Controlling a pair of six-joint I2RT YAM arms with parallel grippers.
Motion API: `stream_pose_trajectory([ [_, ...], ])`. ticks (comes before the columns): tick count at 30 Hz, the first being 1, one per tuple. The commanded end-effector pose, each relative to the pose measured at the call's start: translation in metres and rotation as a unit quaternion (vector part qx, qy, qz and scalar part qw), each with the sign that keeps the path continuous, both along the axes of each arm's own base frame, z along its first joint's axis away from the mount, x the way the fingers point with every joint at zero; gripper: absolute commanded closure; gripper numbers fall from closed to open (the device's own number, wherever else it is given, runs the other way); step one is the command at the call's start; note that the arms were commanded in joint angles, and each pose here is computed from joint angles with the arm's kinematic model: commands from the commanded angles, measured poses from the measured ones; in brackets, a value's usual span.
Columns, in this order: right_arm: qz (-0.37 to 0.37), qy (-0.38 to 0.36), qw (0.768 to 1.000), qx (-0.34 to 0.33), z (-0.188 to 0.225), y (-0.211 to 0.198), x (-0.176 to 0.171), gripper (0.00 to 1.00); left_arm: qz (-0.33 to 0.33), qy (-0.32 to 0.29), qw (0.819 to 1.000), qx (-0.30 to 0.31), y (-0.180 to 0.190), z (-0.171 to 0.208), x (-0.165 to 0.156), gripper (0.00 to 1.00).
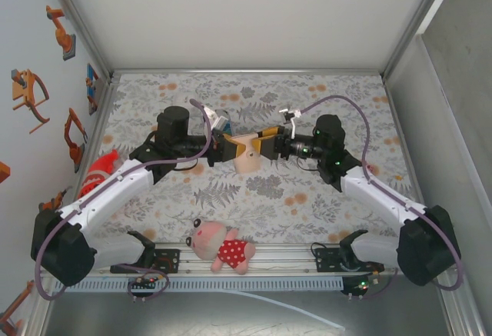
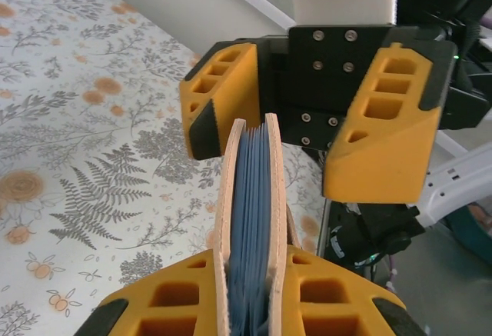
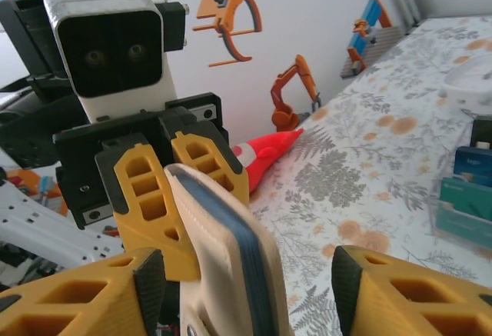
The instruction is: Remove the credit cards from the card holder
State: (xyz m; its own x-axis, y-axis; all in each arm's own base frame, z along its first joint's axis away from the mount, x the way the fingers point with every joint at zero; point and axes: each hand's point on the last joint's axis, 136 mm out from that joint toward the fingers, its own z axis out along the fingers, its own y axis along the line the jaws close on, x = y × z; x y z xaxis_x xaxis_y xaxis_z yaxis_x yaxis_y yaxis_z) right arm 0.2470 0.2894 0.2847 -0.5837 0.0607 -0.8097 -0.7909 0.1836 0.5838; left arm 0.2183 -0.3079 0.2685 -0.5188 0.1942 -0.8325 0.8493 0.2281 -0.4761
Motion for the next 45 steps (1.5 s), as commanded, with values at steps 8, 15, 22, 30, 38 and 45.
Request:
stream_pose_trajectory([
  [8, 0.024, -0.023, 0.999, 0.023, 0.017, 0.004, -0.002, 0.76, -0.022, -0.016, 0.999, -0.039, -0.007, 0.014, -0.001, 0.92],
  [15, -0.015, -0.046, 0.999, 0.02, 0.023, -0.004, 0.004, 1.0, -0.011, 0.011, 1.0, -0.024, -0.002, 0.0, 0.002, 0.44],
  [22, -0.041, -0.057, 0.997, 0.026, 0.031, -0.009, 0.01, 1.0, 0.003, 0.055, 0.998, -0.002, 0.006, -0.035, -0.002, 0.29],
  [30, -0.036, -0.046, 0.998, 0.034, 0.031, -0.008, 0.009, 1.0, -0.003, 0.075, 0.997, -0.02, -0.005, -0.044, 0.004, 0.32],
  [38, -0.041, -0.034, 0.998, 0.03, 0.022, -0.01, 0.008, 1.0, -0.011, 0.069, 0.997, -0.045, -0.013, -0.031, 0.007, 0.34],
  [45, -0.049, -0.033, 0.998, 0.022, 0.015, -0.01, 0.013, 1.0, -0.015, 0.063, 0.996, -0.061, -0.015, -0.018, 0.008, 0.69],
])
